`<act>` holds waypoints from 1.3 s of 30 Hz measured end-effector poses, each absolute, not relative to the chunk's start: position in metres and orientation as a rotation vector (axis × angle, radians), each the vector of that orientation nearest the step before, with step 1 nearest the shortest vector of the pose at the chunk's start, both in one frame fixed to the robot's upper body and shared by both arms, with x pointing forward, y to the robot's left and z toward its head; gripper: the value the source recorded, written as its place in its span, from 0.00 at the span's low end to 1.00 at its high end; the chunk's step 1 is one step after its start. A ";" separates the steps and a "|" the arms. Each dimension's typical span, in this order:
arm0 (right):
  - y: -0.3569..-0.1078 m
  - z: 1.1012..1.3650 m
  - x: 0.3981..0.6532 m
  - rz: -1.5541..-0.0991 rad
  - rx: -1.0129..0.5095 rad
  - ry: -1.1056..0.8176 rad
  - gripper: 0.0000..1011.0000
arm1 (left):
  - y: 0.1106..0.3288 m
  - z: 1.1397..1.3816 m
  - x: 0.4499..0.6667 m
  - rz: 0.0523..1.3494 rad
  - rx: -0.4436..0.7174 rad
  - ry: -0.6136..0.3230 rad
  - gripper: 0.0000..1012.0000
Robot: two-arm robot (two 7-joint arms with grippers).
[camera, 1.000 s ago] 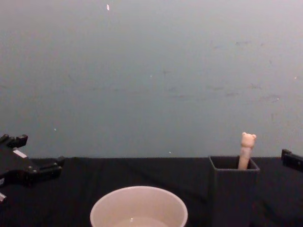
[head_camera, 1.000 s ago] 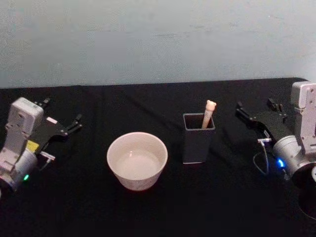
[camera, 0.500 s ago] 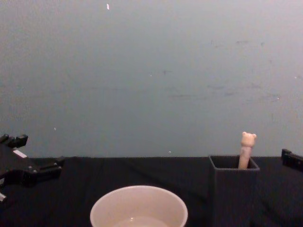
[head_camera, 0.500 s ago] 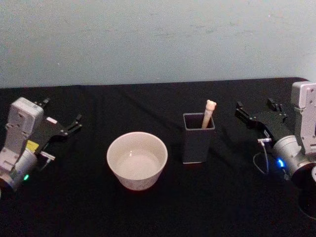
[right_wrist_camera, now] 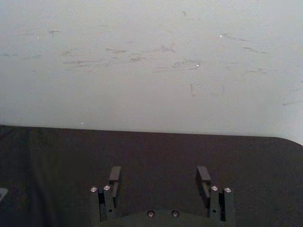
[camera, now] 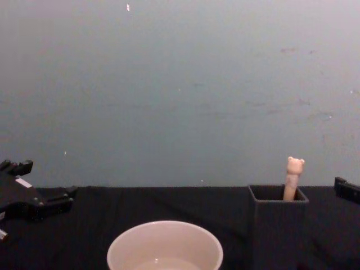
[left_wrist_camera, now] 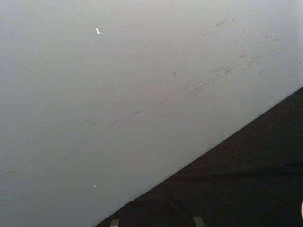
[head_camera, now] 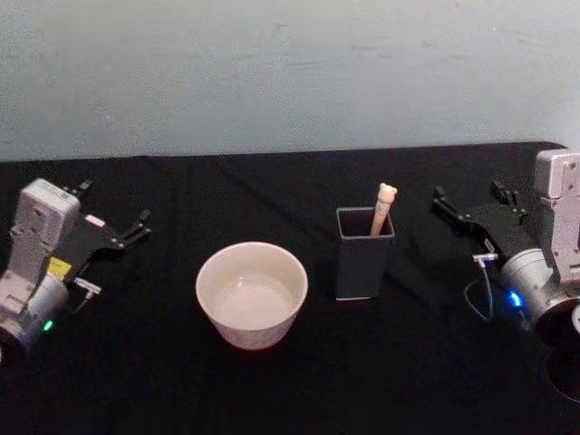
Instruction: Pick up the stirring spoon with one hand, stir inside the cup, then place it back in its original position.
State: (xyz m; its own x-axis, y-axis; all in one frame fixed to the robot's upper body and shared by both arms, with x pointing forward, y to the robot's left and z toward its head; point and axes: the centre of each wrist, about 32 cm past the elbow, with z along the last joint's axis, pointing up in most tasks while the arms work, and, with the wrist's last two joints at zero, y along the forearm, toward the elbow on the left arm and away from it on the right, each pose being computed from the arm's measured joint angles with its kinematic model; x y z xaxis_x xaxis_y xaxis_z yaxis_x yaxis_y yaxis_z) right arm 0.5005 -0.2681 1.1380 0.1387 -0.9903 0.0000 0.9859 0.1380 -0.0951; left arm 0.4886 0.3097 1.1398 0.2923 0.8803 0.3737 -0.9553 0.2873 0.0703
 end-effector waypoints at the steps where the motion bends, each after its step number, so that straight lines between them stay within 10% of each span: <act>1: -0.268 1.138 0.501 -1.431 -0.078 0.068 0.99 | 0.310 1.140 0.489 1.248 0.304 -0.285 0.99; 39: -0.268 1.138 0.501 -1.431 -0.078 0.068 0.99 | 0.310 1.140 0.489 1.248 0.304 -0.285 0.99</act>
